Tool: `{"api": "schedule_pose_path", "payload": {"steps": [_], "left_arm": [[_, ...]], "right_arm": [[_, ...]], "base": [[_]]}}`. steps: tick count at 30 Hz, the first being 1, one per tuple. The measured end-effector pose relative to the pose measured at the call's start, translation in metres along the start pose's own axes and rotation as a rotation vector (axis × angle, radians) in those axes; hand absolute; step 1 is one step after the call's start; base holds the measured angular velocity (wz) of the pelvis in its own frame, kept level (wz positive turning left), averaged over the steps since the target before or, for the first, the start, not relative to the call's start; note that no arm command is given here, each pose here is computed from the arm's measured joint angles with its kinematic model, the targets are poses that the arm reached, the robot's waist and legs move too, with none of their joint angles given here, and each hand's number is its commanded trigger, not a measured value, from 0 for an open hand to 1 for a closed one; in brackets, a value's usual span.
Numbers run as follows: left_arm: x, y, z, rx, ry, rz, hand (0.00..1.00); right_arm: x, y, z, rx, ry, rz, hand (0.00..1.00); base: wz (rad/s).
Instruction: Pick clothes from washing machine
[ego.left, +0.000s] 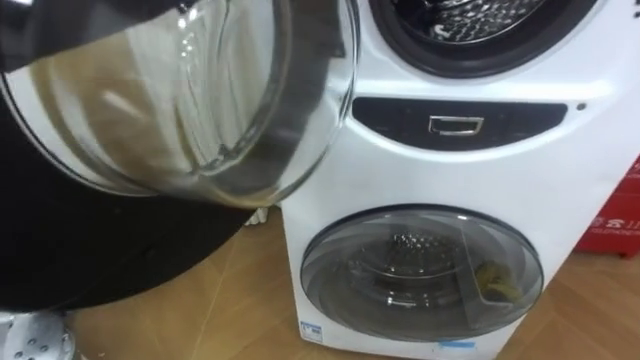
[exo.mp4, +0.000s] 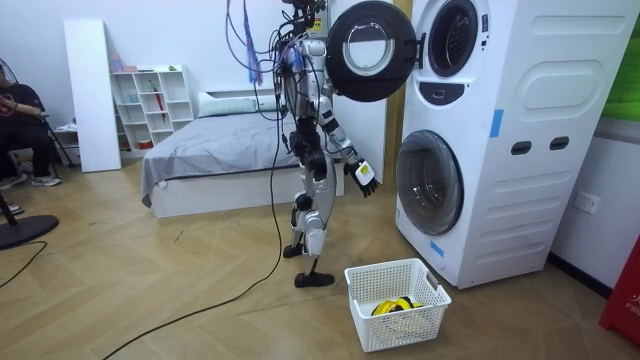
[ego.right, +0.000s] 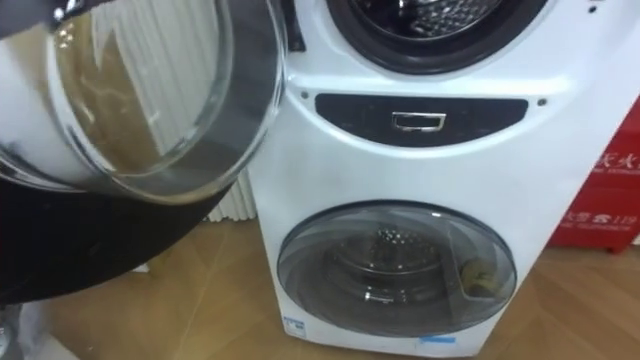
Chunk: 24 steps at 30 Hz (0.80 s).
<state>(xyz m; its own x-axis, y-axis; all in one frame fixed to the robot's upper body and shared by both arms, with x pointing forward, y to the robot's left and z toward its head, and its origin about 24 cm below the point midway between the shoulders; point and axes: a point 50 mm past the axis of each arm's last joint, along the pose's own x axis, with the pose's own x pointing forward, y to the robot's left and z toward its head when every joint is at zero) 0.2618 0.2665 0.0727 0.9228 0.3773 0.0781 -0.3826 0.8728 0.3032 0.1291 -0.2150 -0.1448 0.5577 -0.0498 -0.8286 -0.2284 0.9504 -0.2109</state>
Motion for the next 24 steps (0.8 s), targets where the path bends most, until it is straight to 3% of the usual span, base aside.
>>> {"api": "schedule_pose_path", "payload": {"steps": [8, 14, 19, 24], "left_arm": [[-0.004, -0.018, 0.009, -0.024, -0.033, -0.066, 0.0], [-0.027, -0.041, 0.025, 0.096, -0.139, -0.182, 0.0], [-0.033, -0.057, 0.031, 0.068, -0.163, -0.286, 0.0], [-0.052, -0.094, 0.038, -0.006, -0.183, -0.507, 0.0]], "right_arm": [[0.001, 0.004, -0.001, 0.01, 0.015, 0.021, 0.0], [0.003, 0.008, 0.004, 0.025, 0.002, 0.045, 0.0], [0.007, 0.014, 0.015, -0.015, -0.015, 0.08, 0.0], [0.009, 0.017, 0.016, -0.045, 0.0, 0.092, 0.0]], "base": [[0.03], [0.0], [-0.06], [-0.09]]}}
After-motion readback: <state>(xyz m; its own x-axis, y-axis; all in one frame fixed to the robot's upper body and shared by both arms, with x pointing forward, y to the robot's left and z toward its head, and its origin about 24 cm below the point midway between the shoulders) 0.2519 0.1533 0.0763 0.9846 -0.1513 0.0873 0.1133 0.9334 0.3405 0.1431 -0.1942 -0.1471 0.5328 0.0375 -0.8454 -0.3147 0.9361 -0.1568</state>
